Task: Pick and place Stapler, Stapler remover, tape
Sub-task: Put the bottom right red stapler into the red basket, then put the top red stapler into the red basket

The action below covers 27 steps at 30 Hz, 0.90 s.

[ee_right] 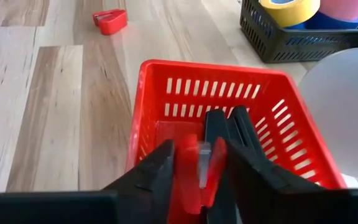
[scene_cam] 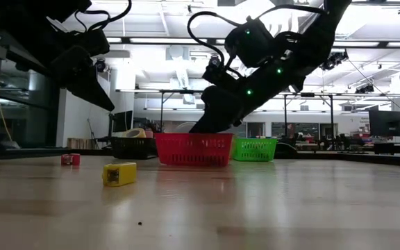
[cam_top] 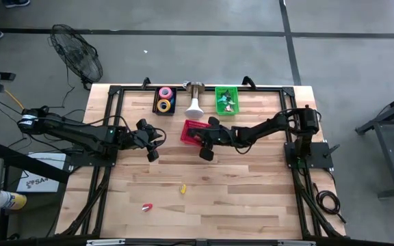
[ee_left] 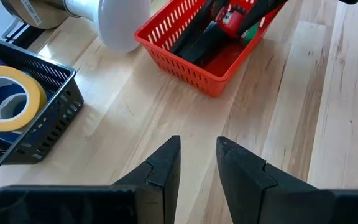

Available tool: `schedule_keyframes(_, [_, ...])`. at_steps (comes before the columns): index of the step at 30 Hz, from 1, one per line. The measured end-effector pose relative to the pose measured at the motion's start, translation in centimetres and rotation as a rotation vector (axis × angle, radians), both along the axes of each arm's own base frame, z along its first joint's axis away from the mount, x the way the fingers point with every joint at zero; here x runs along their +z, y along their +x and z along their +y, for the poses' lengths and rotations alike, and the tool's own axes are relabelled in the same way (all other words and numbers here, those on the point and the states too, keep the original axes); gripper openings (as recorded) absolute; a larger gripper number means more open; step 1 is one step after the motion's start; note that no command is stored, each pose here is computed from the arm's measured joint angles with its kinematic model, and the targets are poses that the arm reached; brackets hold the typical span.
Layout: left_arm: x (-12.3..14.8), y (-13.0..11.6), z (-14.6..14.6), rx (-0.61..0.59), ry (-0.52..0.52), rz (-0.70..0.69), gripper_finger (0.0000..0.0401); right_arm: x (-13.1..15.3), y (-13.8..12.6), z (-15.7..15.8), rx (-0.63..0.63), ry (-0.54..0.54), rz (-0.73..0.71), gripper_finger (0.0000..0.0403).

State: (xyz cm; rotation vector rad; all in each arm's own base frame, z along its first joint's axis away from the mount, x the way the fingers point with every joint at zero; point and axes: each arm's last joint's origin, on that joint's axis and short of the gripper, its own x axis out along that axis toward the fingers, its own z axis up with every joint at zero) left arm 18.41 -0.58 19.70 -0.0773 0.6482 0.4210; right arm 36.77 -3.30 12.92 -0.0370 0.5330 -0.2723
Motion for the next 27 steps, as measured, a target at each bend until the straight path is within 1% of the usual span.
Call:
schedule_keyframes(5, [0.0, 0.0, 0.0, -0.002, -0.002, 0.001, 0.0102, 0.0, 0.0, 0.0, -0.005, 0.002, -0.005, 0.0174])
schedule_keyframes(10, [0.0, 0.0, 0.0, -0.002, -0.002, 0.000, 0.0102, 0.4, 0.0, 0.0, -0.002, 0.001, -0.017, 0.0198])
schedule_keyframes(16, [0.0, 0.0, 0.0, -0.002, -0.001, 0.001, 0.0102, 3.2, -0.6, 0.1, 0.007, 0.000, -0.061, 0.0200])
schedule_keyframes(20, [0.0, 0.0, 0.0, -0.002, -0.001, 0.002, 0.0102, 5.9, -2.1, 0.3, 0.016, 0.023, -0.031, 0.0198])
schedule_keyframes(22, [0.0, 0.0, 0.0, 0.000, 0.001, 0.003, 0.0102, 6.9, -3.1, 0.4, -0.005, 0.056, 0.000, 0.0198])
schedule_keyframes(25, [0.0, 0.0, 0.1, 0.013, 0.013, 0.002, 0.0102, 8.0, -4.7, 0.4, -0.086, 0.115, 0.054, 0.0198])
schedule_keyframes(27, [0.0, 0.0, 0.1, 0.015, 0.015, 0.003, 0.0102, 8.1, -5.9, 0.9, -0.109, 0.126, 0.093, 0.0198])
